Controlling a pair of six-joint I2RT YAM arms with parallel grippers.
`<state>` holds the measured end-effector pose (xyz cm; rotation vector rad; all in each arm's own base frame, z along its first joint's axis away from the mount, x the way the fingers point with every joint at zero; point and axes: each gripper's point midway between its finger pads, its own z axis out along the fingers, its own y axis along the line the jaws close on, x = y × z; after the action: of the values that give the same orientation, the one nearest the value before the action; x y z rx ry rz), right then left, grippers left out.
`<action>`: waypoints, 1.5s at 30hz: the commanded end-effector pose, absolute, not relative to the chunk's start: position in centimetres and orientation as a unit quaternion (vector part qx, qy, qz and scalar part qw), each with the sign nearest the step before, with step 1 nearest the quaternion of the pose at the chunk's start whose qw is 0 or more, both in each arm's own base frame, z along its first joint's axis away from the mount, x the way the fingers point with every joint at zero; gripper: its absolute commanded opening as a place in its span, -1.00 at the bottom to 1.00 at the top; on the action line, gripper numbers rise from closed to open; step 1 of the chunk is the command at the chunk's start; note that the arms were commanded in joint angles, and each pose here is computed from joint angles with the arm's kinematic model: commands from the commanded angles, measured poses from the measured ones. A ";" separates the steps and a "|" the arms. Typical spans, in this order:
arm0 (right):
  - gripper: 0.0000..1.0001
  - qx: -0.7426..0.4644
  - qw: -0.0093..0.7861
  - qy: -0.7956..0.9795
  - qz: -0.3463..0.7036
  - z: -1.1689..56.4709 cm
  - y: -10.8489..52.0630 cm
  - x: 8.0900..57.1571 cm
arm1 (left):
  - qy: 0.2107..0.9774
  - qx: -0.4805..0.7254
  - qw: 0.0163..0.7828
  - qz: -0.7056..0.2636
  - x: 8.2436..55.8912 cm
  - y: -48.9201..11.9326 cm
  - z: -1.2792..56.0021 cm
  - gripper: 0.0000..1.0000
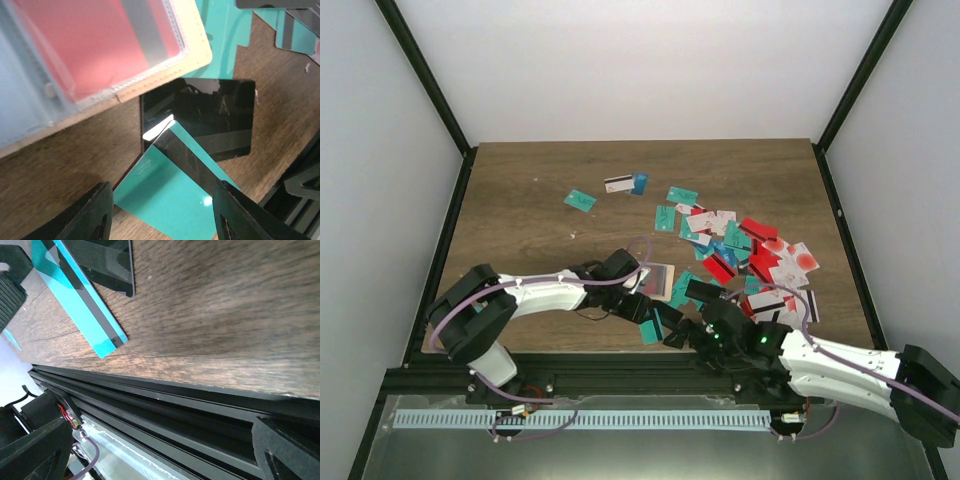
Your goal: Put the credit cards into the card holder
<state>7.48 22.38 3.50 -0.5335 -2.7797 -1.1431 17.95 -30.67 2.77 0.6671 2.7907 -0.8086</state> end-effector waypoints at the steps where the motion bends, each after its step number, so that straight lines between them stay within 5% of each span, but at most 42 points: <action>1: 0.99 -0.182 0.043 -0.903 -0.388 3.5 23.1 7.7 | 0.918 0.241 0.062 -0.308 16.3 -31.6 2.3 0.13; 21: 0.77 -0.215 0.044 -0.902 -0.373 0.7 22.7 8.0 | 0.908 0.264 0.045 -0.323 12.1 -33.1 1.4 0.07; 45: 0.00 -0.244 0.019 -0.884 -0.398 0.0 21.2 8.3 | 0.878 0.286 -0.001 -0.385 8.0 -35.6 1.5 0.05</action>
<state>7.87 22.57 1.54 -0.6783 -2.6874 -1.3012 10.22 -35.96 3.06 0.8433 2.6891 -1.1905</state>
